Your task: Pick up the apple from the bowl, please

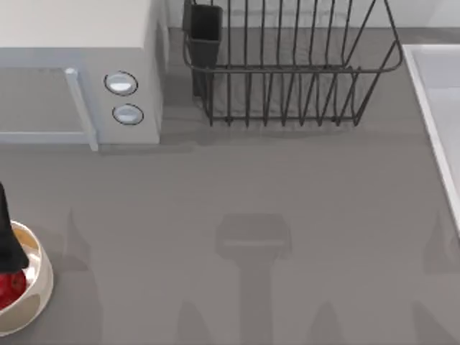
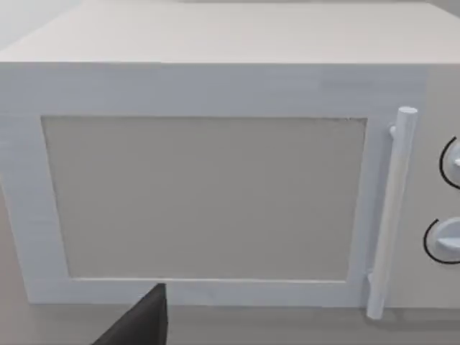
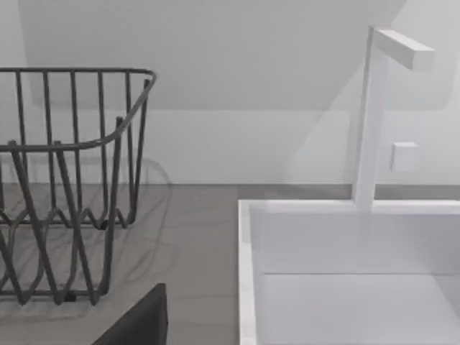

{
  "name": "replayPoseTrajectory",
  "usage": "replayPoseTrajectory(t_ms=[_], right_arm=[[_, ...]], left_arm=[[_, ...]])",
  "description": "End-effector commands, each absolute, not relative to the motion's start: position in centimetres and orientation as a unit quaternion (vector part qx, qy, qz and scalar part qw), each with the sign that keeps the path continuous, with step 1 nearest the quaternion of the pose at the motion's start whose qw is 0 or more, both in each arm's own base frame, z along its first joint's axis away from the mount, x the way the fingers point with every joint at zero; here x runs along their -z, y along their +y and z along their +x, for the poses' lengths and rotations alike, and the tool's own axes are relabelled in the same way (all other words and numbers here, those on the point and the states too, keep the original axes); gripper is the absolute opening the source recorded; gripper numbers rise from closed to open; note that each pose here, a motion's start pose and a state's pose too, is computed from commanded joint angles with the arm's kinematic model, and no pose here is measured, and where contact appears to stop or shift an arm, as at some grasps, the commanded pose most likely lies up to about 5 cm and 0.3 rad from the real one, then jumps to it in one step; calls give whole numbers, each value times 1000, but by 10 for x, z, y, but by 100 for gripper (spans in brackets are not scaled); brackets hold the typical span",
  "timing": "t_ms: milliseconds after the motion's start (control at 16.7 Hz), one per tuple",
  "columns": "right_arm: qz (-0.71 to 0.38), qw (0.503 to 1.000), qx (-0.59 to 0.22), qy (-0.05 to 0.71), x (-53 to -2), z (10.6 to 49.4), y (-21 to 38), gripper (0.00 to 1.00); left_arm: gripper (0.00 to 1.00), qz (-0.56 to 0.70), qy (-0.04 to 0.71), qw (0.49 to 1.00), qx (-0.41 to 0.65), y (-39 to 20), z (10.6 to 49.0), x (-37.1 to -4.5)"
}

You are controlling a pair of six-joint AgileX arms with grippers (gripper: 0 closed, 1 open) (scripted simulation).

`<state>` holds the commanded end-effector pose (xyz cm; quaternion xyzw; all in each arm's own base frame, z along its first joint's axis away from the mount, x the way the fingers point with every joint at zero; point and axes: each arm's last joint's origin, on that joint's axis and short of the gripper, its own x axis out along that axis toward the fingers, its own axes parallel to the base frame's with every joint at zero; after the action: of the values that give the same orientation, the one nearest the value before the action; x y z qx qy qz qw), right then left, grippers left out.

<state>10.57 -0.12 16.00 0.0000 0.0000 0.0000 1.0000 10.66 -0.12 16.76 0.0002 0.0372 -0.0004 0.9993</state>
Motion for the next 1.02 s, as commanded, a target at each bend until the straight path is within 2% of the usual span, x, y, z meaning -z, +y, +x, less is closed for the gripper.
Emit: replayPoseTrajectory(t_ms=[180,420,780,1020], right_arm=[[0,1000,0,0,-160,106,-1,100],[0,1000,0,0,-160,106,-1,100],[0,1000,0,0,-160,106,-1,100],[0,1000,0,0,-160,106,-1,100]], left_arm=[[100,1,128,992,1,-1,112,-181],[100,2,306,952,3,-1,133,-198],[100,5,569,822,6,-1,186,-206],[100,7,676,737,7,-2,215,-201]])
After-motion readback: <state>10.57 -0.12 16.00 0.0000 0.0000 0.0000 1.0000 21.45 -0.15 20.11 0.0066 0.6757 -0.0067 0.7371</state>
